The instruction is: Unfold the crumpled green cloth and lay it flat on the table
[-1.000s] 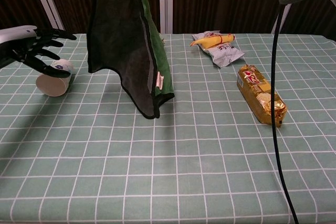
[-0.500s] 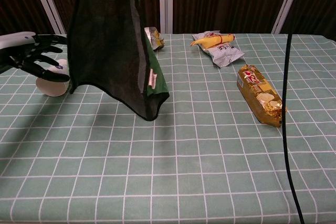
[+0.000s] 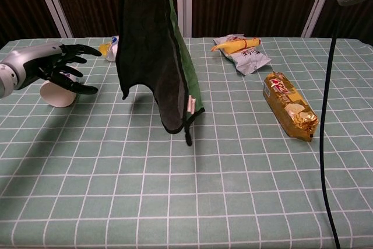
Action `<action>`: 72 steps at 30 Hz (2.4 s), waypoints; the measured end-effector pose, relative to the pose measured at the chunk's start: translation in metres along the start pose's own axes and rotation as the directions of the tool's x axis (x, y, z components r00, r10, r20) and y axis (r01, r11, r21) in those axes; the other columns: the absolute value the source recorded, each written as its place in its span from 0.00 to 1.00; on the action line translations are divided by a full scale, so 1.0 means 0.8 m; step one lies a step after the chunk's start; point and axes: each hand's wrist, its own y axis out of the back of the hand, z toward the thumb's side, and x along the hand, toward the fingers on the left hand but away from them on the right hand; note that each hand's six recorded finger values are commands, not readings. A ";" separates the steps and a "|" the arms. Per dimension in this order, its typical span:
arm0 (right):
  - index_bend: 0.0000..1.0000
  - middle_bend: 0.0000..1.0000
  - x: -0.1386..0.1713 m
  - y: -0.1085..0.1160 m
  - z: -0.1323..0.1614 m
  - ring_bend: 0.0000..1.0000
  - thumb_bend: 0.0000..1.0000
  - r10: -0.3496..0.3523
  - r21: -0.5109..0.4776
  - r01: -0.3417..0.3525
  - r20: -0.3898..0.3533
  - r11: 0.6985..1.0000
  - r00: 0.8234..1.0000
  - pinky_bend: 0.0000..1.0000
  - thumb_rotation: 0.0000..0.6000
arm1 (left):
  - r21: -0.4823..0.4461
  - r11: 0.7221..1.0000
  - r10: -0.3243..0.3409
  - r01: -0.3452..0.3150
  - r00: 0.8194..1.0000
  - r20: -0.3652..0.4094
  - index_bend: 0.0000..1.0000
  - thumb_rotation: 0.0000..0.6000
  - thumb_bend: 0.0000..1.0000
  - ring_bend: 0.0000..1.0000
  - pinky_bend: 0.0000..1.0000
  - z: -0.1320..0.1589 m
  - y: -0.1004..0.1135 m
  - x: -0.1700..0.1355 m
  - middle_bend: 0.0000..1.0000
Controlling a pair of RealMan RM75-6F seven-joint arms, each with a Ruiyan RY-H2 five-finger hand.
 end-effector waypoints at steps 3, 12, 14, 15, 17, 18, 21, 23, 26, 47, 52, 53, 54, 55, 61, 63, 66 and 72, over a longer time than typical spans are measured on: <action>0.68 0.28 -0.002 -0.008 -0.004 0.05 0.49 0.010 0.008 -0.010 0.010 1.000 1.000 0.00 1.00 | -0.029 1.000 0.004 -0.004 1.000 -0.004 0.13 0.91 0.04 0.03 0.14 0.003 0.000 0.001 0.00; 0.67 0.28 -0.002 -0.029 -0.018 0.05 0.50 0.034 0.017 -0.034 0.038 0.999 0.999 0.00 1.00 | -0.098 0.995 -0.029 0.032 0.999 0.028 0.18 0.90 0.04 0.03 0.14 0.021 -0.011 -0.003 0.00; 0.68 0.28 -0.003 -0.032 -0.021 0.05 0.50 0.036 0.016 -0.037 0.045 0.999 0.998 0.00 1.00 | -0.092 0.995 -0.029 0.032 0.999 0.033 0.19 0.91 0.04 0.03 0.14 0.023 -0.013 -0.003 0.00; 0.68 0.28 -0.003 -0.033 -0.022 0.05 0.50 0.036 0.015 -0.037 0.048 0.999 0.998 0.00 1.00 | -0.088 0.996 -0.029 0.032 0.999 0.035 0.20 0.90 0.04 0.03 0.14 0.024 -0.014 -0.002 0.00; 0.68 0.28 -0.003 -0.035 -0.025 0.05 0.50 0.036 0.013 -0.037 0.053 0.999 0.998 0.00 1.00 | -0.089 0.995 -0.031 0.034 0.999 0.034 0.20 0.90 0.04 0.03 0.14 0.026 -0.018 -0.001 0.00; 0.68 0.28 -0.003 -0.036 -0.026 0.05 0.50 0.034 0.013 -0.035 0.056 0.999 0.998 0.00 1.00 | -0.093 0.995 -0.031 0.034 0.999 0.034 0.21 0.90 0.04 0.03 0.14 0.027 -0.020 0.000 0.00; 0.68 0.28 -0.004 -0.038 -0.030 0.04 0.51 0.032 0.012 -0.033 0.065 0.999 0.997 0.00 1.00 | -0.095 0.995 -0.027 0.030 0.999 0.036 0.21 0.91 0.05 0.03 0.14 0.033 -0.025 0.003 0.00; 0.68 0.28 -0.004 -0.040 -0.033 0.04 0.51 0.033 0.013 -0.034 0.072 0.999 0.997 0.00 1.00 | -0.086 0.996 -0.019 0.023 0.999 0.040 0.22 0.91 0.05 0.03 0.14 0.038 -0.028 0.005 0.00; 0.68 0.28 -0.005 -0.042 -0.036 0.04 0.51 0.032 0.022 -0.034 0.080 0.999 0.996 0.00 1.00 | -0.082 0.997 -0.008 0.011 0.999 0.042 0.23 0.87 0.05 0.03 0.15 0.047 -0.032 0.010 0.00; 0.68 0.28 -0.017 -0.068 -0.033 0.04 0.52 0.035 0.003 -0.036 0.103 0.999 0.994 0.00 1.00 | -0.118 0.993 0.024 -0.025 1.000 -0.012 0.33 0.80 0.09 0.05 0.16 0.077 -0.056 0.036 0.05; 0.68 0.28 -0.017 -0.068 -0.029 0.04 0.53 0.030 -0.021 -0.028 0.097 0.999 0.995 0.00 1.00 | -0.147 0.988 0.045 -0.049 0.998 -0.032 0.40 0.80 0.14 0.06 0.18 0.074 -0.057 0.041 0.10; 0.68 0.28 -0.017 -0.066 -0.027 0.04 0.53 0.027 -0.023 -0.025 0.094 0.999 0.995 0.00 1.00 | -0.149 0.987 0.049 -0.054 0.998 -0.037 0.40 0.80 0.14 0.06 0.18 0.072 -0.058 0.043 0.10; 0.68 0.28 -0.018 -0.065 -0.026 0.04 0.53 0.024 -0.023 -0.022 0.092 0.999 0.995 0.00 1.00 | -0.151 0.987 0.051 -0.057 0.998 -0.041 0.41 0.80 0.14 0.06 0.18 0.071 -0.060 0.043 0.10; 0.68 0.28 -0.019 -0.063 -0.024 0.04 0.53 0.020 -0.025 -0.018 0.089 1.000 0.996 0.00 1.00 | -0.154 0.986 0.052 -0.059 0.998 -0.044 0.41 0.80 0.15 0.06 0.18 0.069 -0.061 0.044 0.10; 0.68 0.28 -0.027 -0.048 -0.011 0.04 0.53 -0.008 -0.043 0.011 0.069 0.999 0.998 0.00 1.00 | -0.163 0.985 0.048 -0.056 0.998 -0.050 0.41 0.81 0.16 0.06 0.18 0.065 -0.068 0.043 0.10; 0.68 0.28 -0.030 -0.042 -0.005 0.04 0.53 -0.017 -0.047 0.020 0.061 0.999 0.998 0.00 1.00 | -0.170 0.984 0.047 -0.055 0.998 -0.049 0.41 0.82 0.16 0.06 0.18 0.064 -0.069 0.042 0.10; 0.68 0.29 -0.033 -0.035 0.001 0.04 0.53 -0.026 -0.061 0.029 0.054 0.998 0.998 0.00 1.00 | -0.177 0.983 0.047 -0.055 0.998 -0.046 0.42 0.86 0.17 0.06 0.18 0.064 -0.071 0.042 0.12; 0.68 0.28 -0.036 -0.023 0.012 0.04 0.53 -0.044 -0.072 0.047 0.039 0.996 0.998 0.00 1.00 | -0.189 0.980 0.053 -0.060 0.998 -0.046 0.46 0.88 0.23 0.06 0.18 0.061 -0.072 0.042 0.14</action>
